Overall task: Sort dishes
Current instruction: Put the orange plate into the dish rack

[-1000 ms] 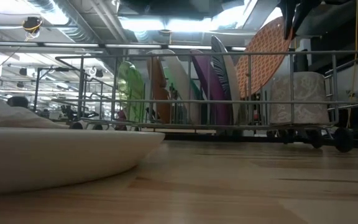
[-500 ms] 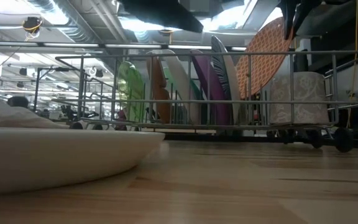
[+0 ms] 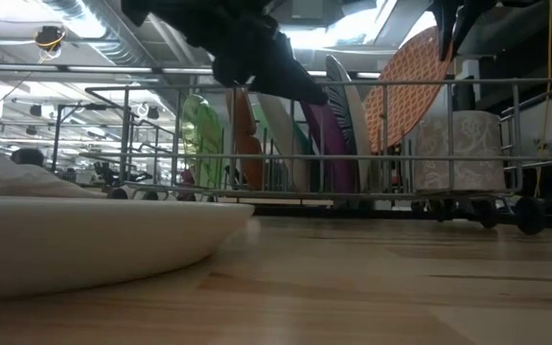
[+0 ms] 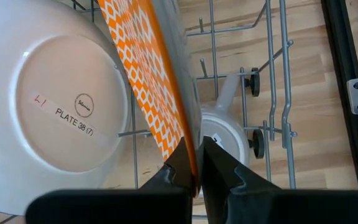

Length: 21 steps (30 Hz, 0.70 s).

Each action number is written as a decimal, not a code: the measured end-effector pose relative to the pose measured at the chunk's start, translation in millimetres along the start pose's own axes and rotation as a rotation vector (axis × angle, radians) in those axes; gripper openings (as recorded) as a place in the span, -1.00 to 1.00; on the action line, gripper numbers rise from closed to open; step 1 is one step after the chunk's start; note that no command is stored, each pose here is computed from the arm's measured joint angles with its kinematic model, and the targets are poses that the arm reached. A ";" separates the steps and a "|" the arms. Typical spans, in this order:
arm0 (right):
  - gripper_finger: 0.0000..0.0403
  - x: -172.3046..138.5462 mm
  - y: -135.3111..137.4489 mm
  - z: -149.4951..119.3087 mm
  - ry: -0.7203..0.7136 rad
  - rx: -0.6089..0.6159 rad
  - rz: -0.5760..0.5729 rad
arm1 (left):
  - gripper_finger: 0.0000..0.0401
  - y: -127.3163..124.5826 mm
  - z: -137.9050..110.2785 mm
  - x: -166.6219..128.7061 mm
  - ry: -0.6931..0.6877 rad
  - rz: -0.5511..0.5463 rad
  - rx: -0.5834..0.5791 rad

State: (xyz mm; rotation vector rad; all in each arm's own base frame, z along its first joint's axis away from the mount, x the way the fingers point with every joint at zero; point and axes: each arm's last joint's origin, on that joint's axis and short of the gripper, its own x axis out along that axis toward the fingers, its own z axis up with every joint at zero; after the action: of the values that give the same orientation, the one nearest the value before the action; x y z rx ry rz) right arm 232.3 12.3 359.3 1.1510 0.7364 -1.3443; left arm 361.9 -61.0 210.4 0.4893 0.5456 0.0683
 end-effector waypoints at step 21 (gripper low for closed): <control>-0.94 -4.6 -0.9 1.0 0.041 0.011 -0.008 | -0.97 16.6 -3.6 11.9 -0.048 0.018 -0.150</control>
State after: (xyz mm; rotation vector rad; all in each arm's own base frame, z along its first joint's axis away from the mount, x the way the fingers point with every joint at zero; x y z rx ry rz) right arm 230.5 13.1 363.7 1.1885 0.7644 -1.3363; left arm 371.3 -42.5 209.7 0.3491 0.4855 0.1139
